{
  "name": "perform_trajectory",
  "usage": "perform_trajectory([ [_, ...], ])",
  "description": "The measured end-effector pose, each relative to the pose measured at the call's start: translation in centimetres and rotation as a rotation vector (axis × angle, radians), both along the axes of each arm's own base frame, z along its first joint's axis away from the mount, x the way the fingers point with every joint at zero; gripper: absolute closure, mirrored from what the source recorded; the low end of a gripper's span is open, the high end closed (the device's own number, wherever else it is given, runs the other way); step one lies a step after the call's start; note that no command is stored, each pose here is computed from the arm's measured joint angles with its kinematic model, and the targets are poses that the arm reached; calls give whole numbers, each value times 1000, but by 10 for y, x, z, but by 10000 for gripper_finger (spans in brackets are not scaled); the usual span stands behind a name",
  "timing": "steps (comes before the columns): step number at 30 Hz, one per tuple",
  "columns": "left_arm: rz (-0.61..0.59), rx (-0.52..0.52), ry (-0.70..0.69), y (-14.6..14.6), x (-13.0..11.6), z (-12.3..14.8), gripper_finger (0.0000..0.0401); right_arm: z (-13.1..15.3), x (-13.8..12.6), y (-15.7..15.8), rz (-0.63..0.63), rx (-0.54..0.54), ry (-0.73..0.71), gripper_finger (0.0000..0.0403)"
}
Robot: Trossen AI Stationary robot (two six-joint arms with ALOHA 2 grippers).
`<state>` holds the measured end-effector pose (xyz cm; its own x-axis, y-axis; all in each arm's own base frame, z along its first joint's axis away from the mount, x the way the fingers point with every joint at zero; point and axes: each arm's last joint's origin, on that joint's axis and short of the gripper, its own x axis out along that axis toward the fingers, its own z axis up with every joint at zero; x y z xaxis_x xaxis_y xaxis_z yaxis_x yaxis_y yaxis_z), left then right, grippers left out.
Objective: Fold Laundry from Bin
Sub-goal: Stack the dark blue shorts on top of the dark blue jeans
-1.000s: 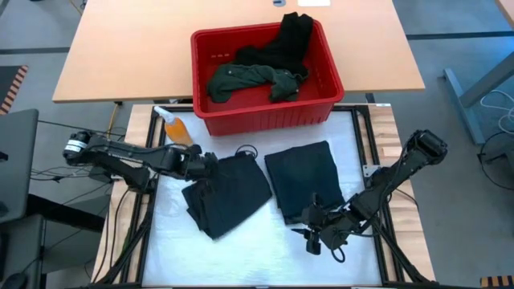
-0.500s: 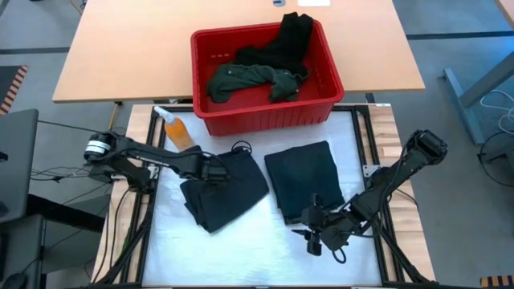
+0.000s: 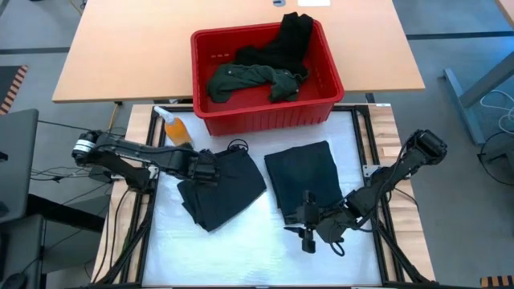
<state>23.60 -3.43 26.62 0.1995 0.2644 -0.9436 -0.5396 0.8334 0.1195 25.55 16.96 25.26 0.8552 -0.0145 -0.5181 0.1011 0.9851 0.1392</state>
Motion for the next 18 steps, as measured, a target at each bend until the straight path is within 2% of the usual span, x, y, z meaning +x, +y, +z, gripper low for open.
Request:
perform_trajectory([
  [3,-61,-164,-85,-33,-2,-8,271,0,1,-1,-4,0,0,196],
  [8,-10,-274,-180,-82,-13,-20,271,0,0,0,20,-33,-3,196],
  [12,144,-272,-328,-108,-26,-30,271,0,3,-4,12,-42,-3,196],
  [18,255,-207,-450,-121,-42,-40,254,0,4,-6,16,-63,-3,196],
])
